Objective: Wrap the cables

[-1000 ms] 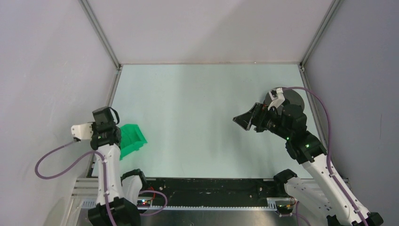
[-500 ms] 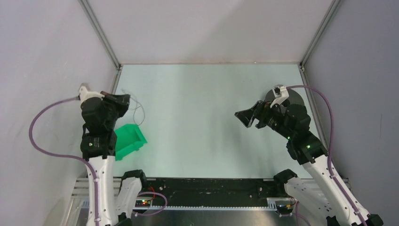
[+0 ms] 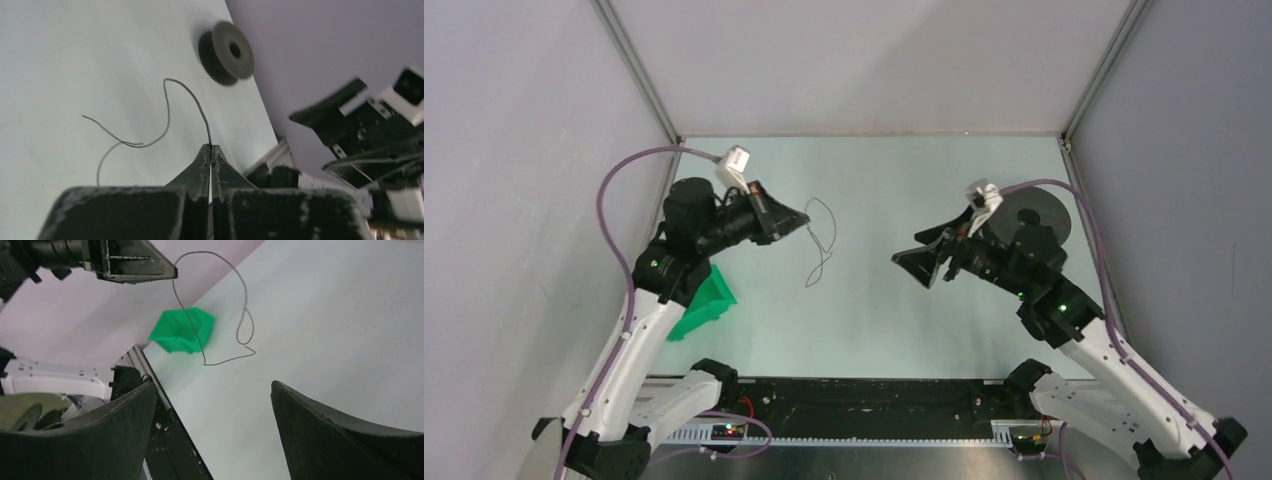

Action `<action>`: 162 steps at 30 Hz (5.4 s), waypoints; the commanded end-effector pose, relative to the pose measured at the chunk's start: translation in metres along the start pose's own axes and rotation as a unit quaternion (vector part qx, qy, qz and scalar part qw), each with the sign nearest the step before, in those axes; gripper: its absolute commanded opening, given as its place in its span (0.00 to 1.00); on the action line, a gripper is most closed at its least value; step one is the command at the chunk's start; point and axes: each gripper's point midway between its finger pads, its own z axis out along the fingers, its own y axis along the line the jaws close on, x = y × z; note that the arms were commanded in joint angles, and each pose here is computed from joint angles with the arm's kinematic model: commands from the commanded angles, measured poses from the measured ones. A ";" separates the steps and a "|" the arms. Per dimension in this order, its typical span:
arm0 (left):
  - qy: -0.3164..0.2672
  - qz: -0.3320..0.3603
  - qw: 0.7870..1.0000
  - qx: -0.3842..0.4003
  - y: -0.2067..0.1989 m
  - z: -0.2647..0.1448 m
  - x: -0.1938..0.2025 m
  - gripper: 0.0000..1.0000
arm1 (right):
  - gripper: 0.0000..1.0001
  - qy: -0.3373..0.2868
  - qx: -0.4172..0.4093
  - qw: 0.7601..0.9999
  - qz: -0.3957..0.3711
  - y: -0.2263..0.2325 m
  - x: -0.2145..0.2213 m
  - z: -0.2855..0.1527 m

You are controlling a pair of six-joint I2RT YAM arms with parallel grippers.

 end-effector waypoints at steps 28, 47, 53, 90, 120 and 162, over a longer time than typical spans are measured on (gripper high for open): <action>0.077 0.054 0.988 0.126 -0.056 0.012 0.061 0.00 | 0.56 0.012 -0.018 0.998 0.061 -0.018 0.057 0.117; -0.002 0.046 0.997 0.056 -0.030 0.003 0.016 0.65 | 0.00 -0.051 -0.200 0.893 -0.401 0.025 0.026 0.048; 0.071 0.065 0.991 0.098 -0.038 0.024 0.027 0.72 | 0.00 -0.039 -0.228 0.815 -0.532 0.040 0.046 0.031; 0.253 -0.007 0.960 0.120 -0.015 0.044 0.126 0.26 | 0.00 -0.014 -0.215 0.742 -0.635 0.065 0.078 0.032; -0.083 0.160 0.982 -0.051 0.004 0.013 -0.039 0.00 | 0.61 0.013 -0.021 0.928 -0.372 0.000 0.058 0.035; -0.182 0.268 0.930 -0.174 0.072 -0.060 -0.022 0.00 | 0.23 0.204 0.644 0.735 -0.055 -0.441 0.031 -0.139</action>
